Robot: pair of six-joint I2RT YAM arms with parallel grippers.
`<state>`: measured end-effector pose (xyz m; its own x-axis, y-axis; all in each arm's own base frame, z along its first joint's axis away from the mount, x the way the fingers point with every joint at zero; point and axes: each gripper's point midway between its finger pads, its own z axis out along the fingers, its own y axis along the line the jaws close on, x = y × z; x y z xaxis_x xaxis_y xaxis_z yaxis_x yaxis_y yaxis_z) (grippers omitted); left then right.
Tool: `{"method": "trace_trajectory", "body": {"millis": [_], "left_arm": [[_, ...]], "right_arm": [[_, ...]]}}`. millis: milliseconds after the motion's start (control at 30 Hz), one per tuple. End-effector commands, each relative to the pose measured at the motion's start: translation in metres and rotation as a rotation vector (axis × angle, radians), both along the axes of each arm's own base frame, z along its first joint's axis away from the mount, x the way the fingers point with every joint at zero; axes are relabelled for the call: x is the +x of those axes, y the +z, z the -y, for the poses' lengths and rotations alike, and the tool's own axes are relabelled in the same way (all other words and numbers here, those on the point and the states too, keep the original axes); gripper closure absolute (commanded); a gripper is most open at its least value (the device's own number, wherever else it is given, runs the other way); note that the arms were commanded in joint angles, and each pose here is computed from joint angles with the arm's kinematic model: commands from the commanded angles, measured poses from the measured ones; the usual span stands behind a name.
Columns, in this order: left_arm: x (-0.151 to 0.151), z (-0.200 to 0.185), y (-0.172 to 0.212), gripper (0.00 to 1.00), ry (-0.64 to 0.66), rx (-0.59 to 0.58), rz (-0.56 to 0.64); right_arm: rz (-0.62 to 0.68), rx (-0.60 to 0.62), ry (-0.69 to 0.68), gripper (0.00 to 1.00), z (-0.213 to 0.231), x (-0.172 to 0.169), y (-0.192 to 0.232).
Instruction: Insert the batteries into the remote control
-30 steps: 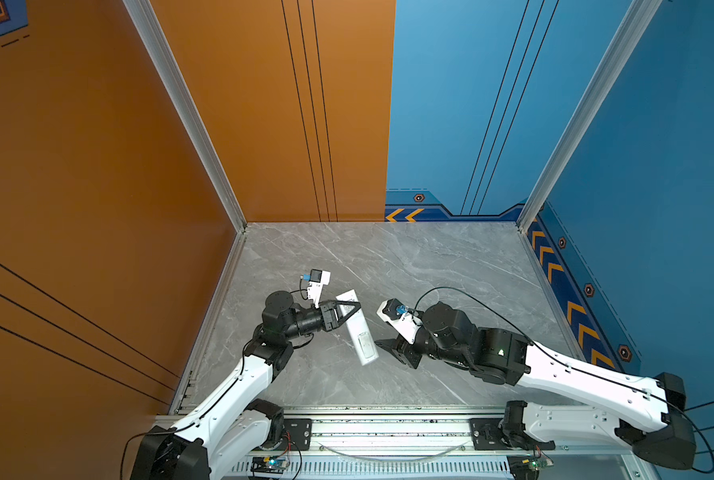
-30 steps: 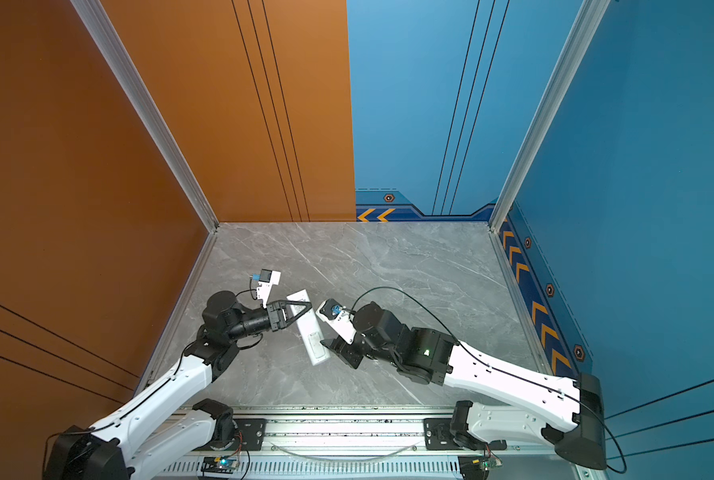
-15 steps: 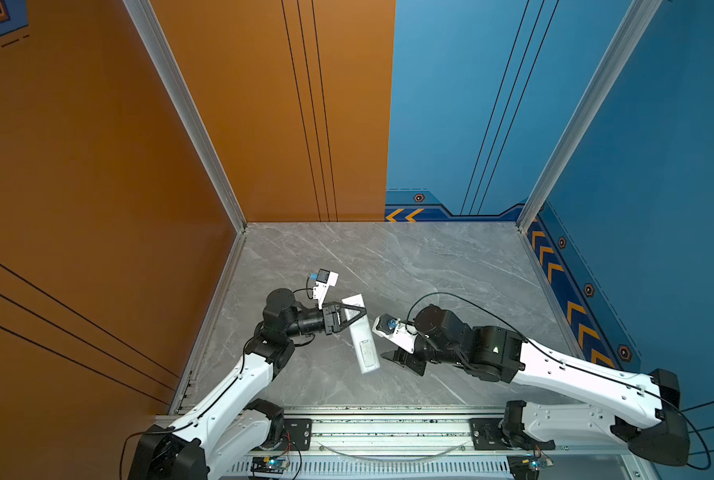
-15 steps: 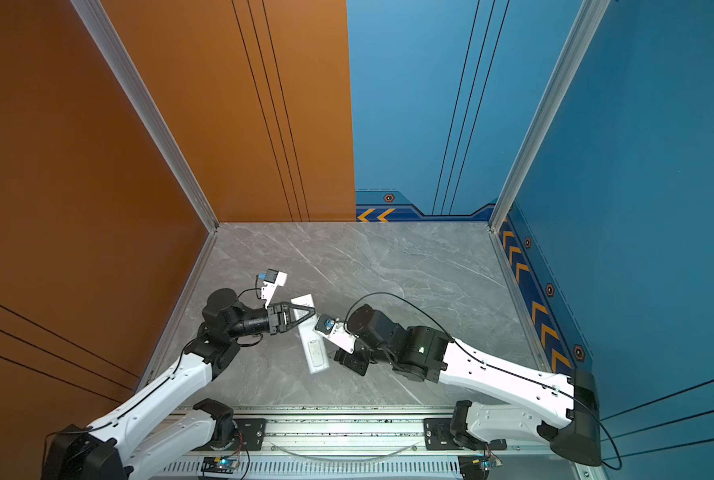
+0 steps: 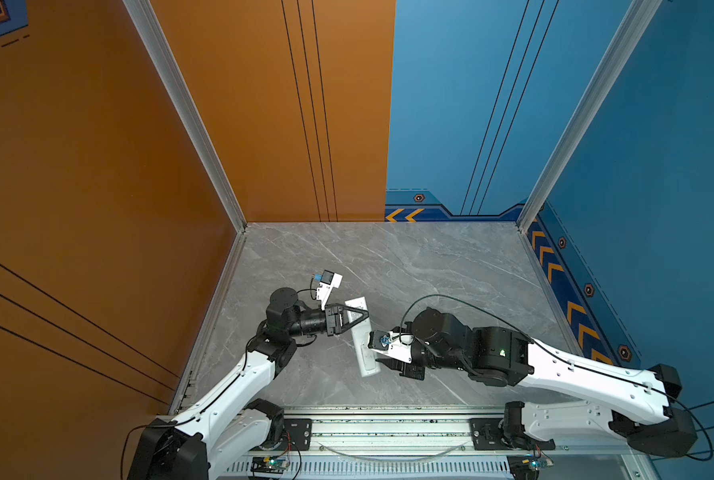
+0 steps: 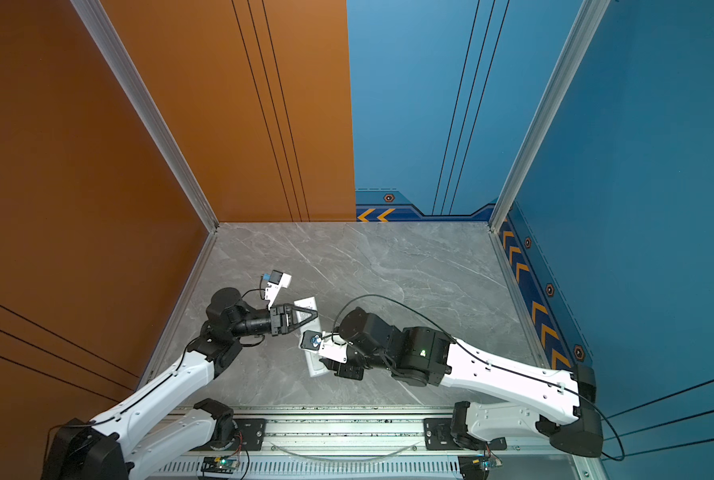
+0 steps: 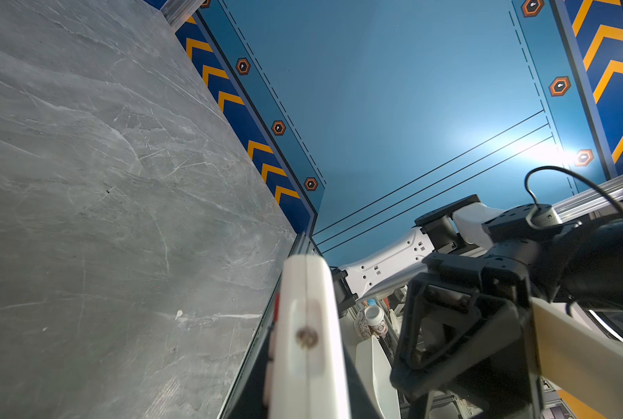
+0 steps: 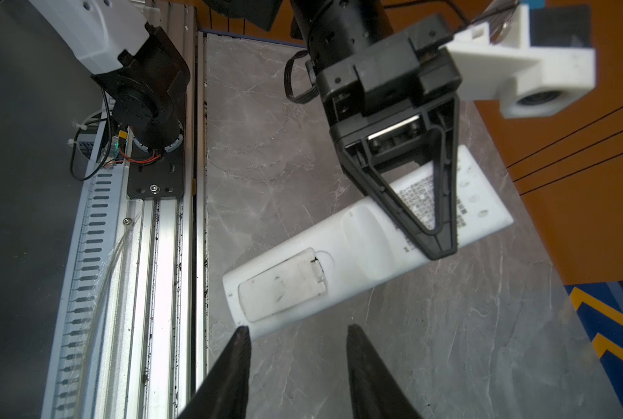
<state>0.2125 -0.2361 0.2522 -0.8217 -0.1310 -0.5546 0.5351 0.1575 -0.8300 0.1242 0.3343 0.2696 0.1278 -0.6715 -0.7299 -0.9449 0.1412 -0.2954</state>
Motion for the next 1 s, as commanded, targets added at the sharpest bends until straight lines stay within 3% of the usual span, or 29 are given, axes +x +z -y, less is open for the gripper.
{"method": "trace_trajectory", "body": {"millis": [0,267,967], "left_arm": [[-0.006,0.005,0.021,1.00,-0.050,-0.027,0.073],[-0.008,0.006,0.021,1.00,-0.060,-0.026,0.074],[-0.008,0.006,0.018,1.00,-0.059,-0.023,0.072]], "right_arm": [[0.069,-0.137,0.050,0.60,0.006,0.002,-0.012],[0.117,-0.233,0.085,0.64,-0.003,0.010,-0.019],[0.093,-0.262,0.109,0.68,-0.022,0.013,-0.028]]}}
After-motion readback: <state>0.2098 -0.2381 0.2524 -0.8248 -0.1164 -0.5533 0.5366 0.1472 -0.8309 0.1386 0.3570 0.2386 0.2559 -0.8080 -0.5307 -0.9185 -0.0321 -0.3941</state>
